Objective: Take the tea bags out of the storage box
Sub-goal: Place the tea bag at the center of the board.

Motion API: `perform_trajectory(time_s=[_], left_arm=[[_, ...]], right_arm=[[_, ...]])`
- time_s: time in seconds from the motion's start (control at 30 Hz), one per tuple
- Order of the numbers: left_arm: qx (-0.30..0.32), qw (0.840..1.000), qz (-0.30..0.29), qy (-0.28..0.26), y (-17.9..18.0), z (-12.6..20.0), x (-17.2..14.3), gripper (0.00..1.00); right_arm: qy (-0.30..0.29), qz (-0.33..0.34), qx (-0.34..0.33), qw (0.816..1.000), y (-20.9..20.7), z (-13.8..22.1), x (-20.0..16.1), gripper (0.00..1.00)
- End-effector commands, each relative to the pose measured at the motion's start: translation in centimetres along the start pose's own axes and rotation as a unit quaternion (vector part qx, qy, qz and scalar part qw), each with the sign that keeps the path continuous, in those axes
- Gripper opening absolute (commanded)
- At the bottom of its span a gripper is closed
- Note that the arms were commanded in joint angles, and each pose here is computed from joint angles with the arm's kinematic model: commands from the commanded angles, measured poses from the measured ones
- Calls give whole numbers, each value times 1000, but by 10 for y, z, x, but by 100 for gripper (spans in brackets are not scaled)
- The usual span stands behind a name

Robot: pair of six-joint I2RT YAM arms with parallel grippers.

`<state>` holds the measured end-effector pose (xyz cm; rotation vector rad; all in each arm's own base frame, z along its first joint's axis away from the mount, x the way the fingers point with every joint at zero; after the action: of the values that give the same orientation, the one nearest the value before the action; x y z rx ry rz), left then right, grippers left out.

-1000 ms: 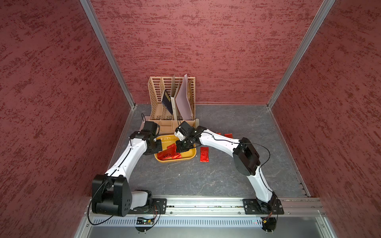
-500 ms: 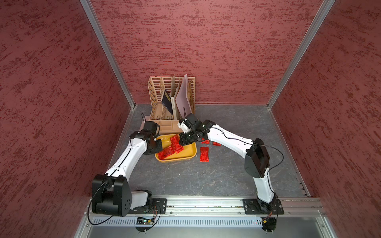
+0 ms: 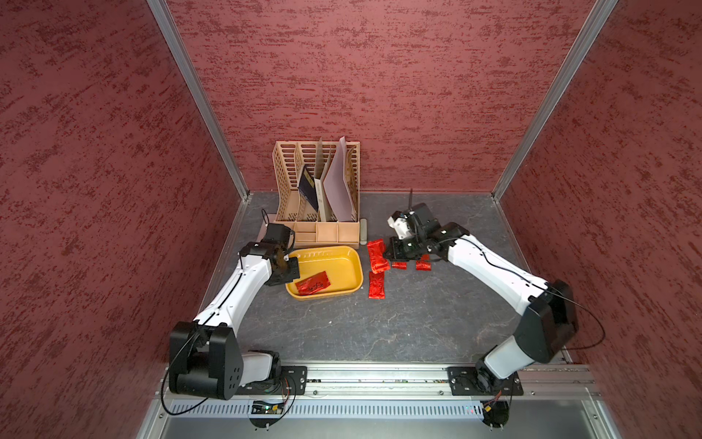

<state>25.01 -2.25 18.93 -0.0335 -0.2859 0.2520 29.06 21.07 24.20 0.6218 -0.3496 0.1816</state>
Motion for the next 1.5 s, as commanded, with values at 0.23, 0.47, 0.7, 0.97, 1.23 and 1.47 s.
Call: perform_trajectory(time_s=[0.23, 0.47, 0.7, 0.97, 1.23, 1.47], left_arm=[[-9, 1000, 3, -20, -2, 4, 4, 0], [-9, 1000, 3, -19, -2, 4, 3, 0], [-9, 1000, 3, -20, -2, 4, 4, 0], [-9, 1000, 4, -20, -2, 4, 4, 0], [-8, 1000, 4, -20, -2, 4, 4, 0], [-8, 1000, 3, -19, -2, 4, 4, 0]], right_arm=[[51, -145, 20, 988, -83, -49, -66, 0], [44, -162, 9, 986, -106, -75, -68, 0], [48, -171, 11, 984, -121, -80, -64, 0], [57, -171, 19, 983, -124, -78, -67, 0], [62, -165, 7, 984, -122, -69, -68, 0], [60, -166, 3, 984, -123, -67, -68, 0]])
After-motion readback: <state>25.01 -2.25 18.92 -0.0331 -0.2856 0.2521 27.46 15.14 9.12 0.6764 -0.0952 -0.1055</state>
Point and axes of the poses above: each gripper's point midway between its finger pads, its own z axis back along the fingers, its own y axis along the line the jaws close on, x = y × z, the point moved 8 cm from there along z, back along the fingers, and after that the axes turned 2 degrees about z, right-handed, at the moved point
